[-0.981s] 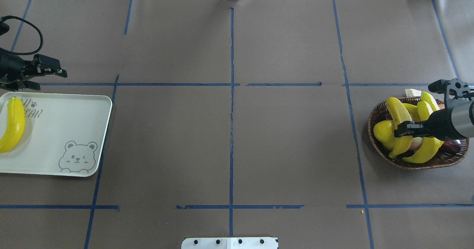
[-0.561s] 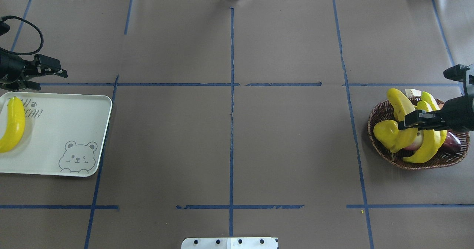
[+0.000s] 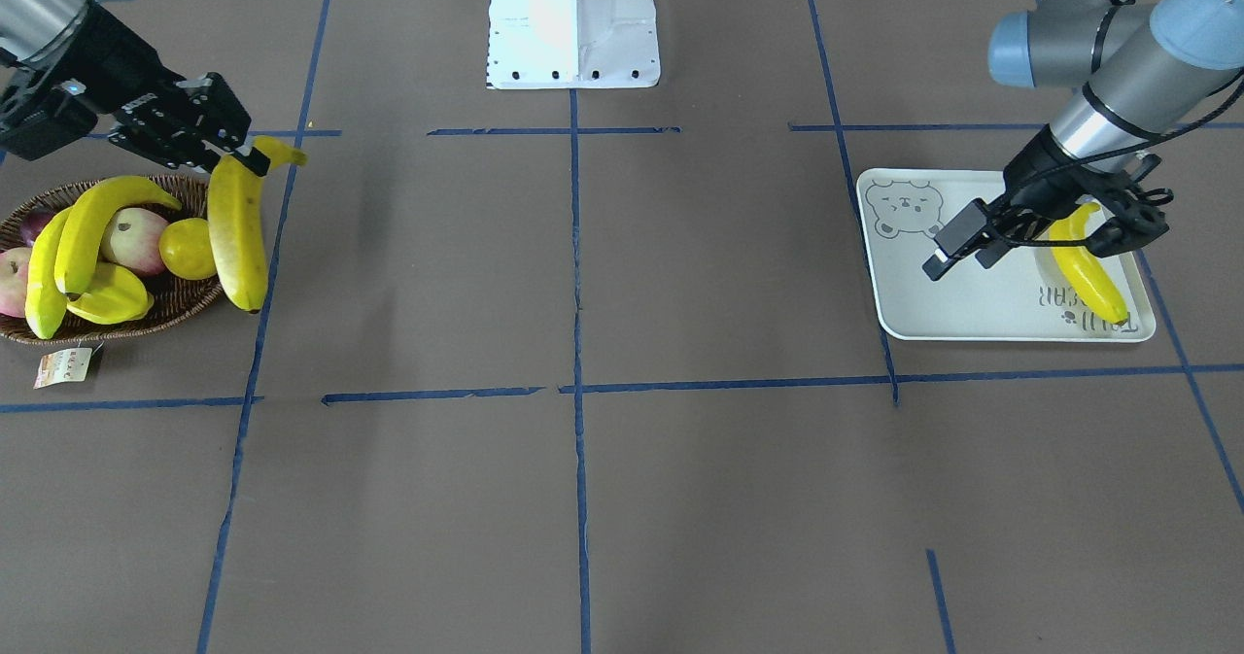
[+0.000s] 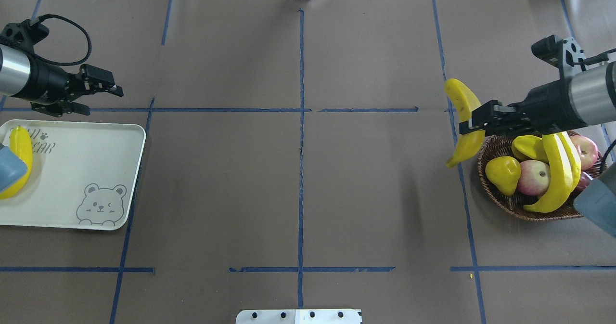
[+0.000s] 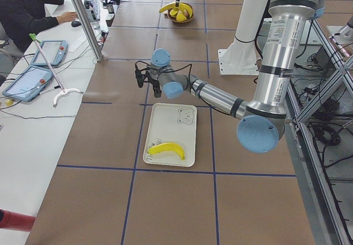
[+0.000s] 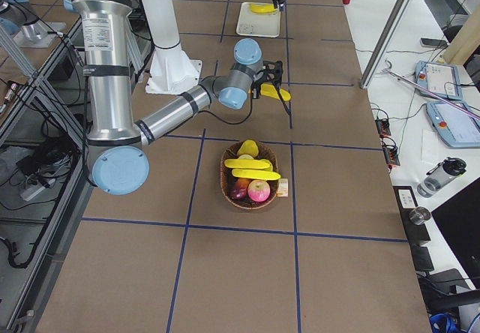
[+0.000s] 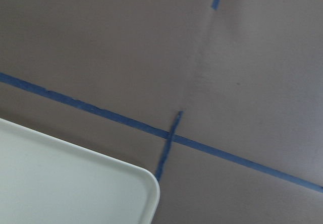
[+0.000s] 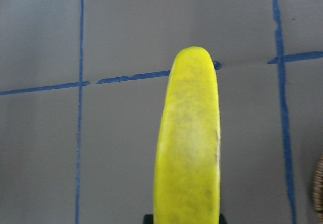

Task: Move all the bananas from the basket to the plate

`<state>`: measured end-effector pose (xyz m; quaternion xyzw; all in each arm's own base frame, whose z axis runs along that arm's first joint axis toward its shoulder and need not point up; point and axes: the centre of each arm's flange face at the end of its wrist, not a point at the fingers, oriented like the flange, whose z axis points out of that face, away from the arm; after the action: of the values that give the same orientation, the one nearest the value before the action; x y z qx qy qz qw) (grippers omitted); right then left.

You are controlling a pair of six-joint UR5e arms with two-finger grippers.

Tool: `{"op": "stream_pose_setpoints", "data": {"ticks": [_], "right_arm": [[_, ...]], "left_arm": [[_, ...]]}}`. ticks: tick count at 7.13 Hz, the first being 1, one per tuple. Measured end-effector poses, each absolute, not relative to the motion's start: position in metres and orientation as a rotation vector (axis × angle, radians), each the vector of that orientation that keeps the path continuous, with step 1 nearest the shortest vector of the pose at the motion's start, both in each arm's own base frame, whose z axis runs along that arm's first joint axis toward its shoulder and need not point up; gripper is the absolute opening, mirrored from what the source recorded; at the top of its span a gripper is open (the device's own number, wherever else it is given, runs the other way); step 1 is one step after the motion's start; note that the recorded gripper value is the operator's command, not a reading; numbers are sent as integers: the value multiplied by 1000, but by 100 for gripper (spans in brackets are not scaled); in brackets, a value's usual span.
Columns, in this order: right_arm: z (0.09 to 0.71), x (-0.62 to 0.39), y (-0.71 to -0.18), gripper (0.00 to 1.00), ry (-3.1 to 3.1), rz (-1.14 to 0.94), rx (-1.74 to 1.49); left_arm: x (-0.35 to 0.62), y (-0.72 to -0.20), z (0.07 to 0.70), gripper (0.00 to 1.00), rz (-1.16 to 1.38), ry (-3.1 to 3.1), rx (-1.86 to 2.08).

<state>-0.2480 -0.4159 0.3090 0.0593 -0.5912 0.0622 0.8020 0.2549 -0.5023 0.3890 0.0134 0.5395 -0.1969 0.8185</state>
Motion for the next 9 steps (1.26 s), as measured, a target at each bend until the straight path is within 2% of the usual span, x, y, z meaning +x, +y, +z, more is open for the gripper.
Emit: {"op": "stream_pose_setpoints", "data": {"ticks": [2,5,7,9], "right_arm": [[261,-305,-400,1,-1336,210,123],[199,-406,-334,1,-1436,270,196],[169,-439,-301,1,-1491,250,208],[158,-448,-292,1,-1509,234,208]], "left_arm": [[293,-486,342,99,-450,1297,-36],[331,-477,265,99,-504,1467,-155],[367,-464,227,99,-479,1513,-184],[396,-445,196,99,-432,1547,-200]]}}
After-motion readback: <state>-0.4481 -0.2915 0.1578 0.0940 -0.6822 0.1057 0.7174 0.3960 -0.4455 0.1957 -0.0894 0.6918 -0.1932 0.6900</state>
